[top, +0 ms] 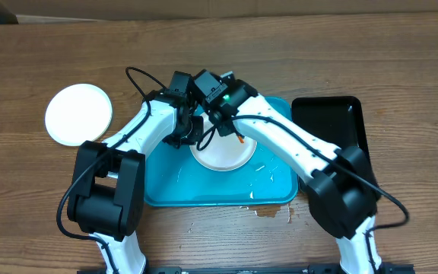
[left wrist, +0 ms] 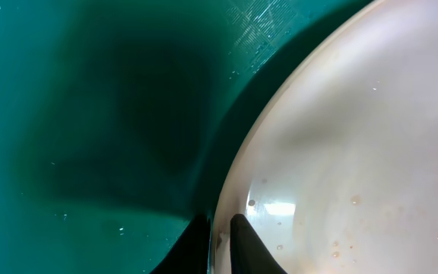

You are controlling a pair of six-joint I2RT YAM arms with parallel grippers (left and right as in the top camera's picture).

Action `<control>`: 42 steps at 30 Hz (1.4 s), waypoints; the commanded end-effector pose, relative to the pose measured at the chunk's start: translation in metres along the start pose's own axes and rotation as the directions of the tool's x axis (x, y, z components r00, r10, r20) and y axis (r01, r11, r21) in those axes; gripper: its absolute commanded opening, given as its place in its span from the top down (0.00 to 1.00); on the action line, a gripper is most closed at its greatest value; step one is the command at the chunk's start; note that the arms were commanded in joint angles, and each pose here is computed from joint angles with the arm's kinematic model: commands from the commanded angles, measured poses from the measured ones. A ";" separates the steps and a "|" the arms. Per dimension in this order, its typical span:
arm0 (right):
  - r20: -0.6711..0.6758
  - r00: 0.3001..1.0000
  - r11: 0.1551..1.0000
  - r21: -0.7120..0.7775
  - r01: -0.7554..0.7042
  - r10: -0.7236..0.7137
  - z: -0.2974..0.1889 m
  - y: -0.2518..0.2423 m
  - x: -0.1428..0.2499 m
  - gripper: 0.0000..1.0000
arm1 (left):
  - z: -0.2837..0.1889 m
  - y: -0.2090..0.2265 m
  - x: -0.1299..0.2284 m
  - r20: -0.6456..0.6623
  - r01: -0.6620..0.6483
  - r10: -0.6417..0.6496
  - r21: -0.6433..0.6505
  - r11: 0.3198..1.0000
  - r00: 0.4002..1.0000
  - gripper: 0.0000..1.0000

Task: Clean dirty plates on tray and stack at the side
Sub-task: 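Carry the sponge with the right gripper over the white plate, then scrub the white plate surface with the sponge in the right gripper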

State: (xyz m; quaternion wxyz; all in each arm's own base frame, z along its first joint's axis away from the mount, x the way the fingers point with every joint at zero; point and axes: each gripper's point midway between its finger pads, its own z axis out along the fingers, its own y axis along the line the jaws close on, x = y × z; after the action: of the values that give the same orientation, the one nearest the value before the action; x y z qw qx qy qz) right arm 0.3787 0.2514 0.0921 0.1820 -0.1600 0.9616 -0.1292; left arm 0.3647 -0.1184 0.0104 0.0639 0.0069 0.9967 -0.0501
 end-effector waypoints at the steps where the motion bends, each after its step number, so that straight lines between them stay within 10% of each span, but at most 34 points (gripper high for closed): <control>1: -0.026 1.000 0.999 0.049 -0.006 0.007 0.017 -0.003 0.006 0.96 | 0.004 -0.002 0.002 -0.013 -0.010 0.010 0.007 1.000 1.000 0.87; 42: -0.204 0.974 0.994 -0.018 -0.106 0.100 0.057 -0.001 0.033 0.78 | 0.004 -0.002 0.002 -0.013 -0.010 0.010 0.007 1.000 1.000 0.82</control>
State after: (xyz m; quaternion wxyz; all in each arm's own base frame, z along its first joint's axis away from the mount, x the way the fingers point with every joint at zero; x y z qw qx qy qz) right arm 0.3737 0.2282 0.0324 0.0921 -0.1013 0.9828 -0.1236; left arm 0.3649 -0.1176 0.0103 0.0627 0.0046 0.9966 -0.0529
